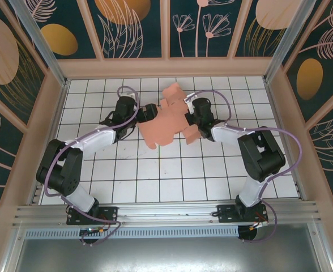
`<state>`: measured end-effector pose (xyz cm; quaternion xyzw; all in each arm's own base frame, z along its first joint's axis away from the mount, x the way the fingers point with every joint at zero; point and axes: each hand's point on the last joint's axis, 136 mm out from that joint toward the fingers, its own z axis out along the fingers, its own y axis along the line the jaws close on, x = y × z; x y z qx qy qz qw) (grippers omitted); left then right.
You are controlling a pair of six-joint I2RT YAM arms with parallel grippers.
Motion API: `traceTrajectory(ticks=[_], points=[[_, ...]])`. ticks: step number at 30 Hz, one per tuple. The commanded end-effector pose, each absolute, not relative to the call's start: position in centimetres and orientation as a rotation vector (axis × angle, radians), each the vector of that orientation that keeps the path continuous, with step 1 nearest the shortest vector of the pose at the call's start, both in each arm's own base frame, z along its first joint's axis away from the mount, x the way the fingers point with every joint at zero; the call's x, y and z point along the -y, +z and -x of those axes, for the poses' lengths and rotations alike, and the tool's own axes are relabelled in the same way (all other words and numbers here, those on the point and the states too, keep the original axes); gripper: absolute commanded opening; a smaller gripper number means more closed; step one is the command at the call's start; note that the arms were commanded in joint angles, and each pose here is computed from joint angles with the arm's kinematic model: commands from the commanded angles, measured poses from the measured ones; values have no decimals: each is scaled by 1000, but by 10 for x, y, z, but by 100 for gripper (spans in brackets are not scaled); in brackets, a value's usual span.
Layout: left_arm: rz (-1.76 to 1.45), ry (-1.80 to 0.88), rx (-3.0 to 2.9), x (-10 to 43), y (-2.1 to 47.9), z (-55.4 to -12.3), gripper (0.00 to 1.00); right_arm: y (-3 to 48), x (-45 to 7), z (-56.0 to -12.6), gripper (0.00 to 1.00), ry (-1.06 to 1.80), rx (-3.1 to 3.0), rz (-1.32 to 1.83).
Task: Fold the paper box
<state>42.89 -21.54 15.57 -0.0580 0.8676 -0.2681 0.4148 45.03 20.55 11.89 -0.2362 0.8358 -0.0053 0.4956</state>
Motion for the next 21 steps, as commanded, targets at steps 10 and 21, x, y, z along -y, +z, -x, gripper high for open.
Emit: traceTrajectory(ticks=[10, 21], points=[[-57, -623, -2245, 244, 151, -470, 95, 125, -222, -436, 0, 203, -2037, 599], [-454, -370, -2347, 245, 99, -480, 78, 114, -230, -415, 0, 323, -2073, 728]])
